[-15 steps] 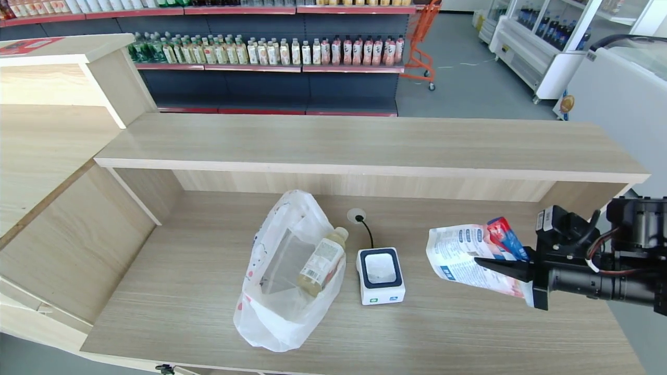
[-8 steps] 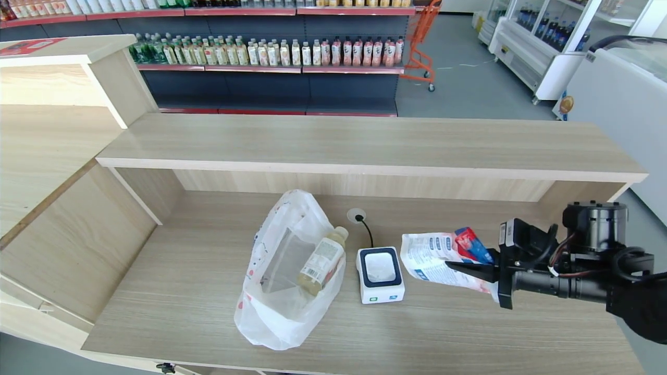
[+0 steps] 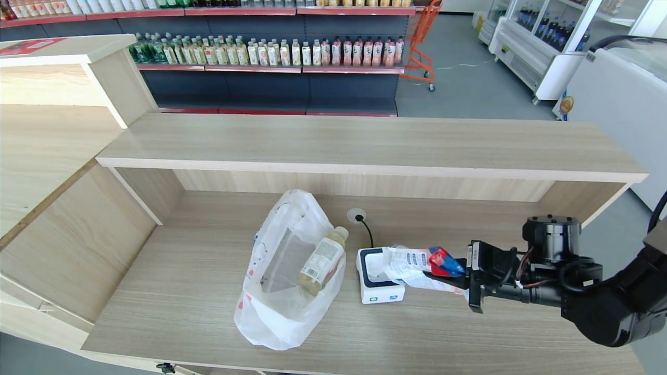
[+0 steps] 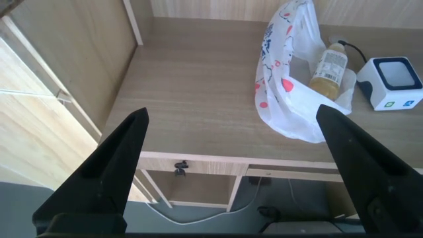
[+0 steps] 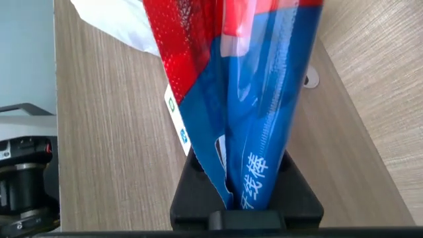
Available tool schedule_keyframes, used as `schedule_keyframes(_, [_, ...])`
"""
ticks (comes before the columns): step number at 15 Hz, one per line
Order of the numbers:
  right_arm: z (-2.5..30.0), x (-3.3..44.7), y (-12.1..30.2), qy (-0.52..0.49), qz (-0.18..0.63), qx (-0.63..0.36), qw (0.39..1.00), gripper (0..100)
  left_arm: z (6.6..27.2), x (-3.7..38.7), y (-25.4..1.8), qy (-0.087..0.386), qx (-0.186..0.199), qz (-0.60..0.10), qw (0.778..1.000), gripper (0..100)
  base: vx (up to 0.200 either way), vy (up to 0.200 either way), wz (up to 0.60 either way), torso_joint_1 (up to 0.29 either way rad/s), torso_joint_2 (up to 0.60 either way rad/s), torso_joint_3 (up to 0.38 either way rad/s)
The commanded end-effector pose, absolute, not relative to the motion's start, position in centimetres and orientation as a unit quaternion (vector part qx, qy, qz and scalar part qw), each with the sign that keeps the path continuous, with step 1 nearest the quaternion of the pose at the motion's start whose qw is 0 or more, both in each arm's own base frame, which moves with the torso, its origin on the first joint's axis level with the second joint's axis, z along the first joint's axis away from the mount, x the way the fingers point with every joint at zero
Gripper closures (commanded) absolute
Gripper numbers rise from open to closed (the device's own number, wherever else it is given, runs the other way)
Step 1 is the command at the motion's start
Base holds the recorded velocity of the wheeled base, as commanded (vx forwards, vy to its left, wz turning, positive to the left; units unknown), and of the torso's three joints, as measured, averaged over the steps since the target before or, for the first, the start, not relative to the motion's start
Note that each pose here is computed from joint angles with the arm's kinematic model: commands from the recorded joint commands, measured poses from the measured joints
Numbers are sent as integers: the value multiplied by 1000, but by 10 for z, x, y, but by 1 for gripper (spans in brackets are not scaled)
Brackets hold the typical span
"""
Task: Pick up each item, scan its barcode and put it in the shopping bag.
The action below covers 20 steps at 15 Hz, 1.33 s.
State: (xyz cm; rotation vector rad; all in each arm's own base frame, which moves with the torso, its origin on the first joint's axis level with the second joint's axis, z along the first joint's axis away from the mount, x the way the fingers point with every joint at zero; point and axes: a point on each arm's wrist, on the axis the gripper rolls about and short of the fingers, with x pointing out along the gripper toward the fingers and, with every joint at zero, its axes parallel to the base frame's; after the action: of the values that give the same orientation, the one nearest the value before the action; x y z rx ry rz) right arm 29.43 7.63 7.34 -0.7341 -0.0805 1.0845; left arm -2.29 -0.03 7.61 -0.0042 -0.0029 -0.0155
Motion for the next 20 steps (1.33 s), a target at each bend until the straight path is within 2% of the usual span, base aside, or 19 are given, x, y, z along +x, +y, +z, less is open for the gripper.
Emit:
schedule_keyframes(1, [62, 298, 77, -28, 510, -343, 788, 100, 76, -23, 0, -2, -2, -8, 1000, 0, 0, 0, 0, 0, 0, 0])
schedule_keyframes(20, [29, 330, 98, -79, 509, -314, 797, 100, 76, -23, 0, -2, -2, -8, 1000, 0, 0, 0, 0, 0, 0, 0])
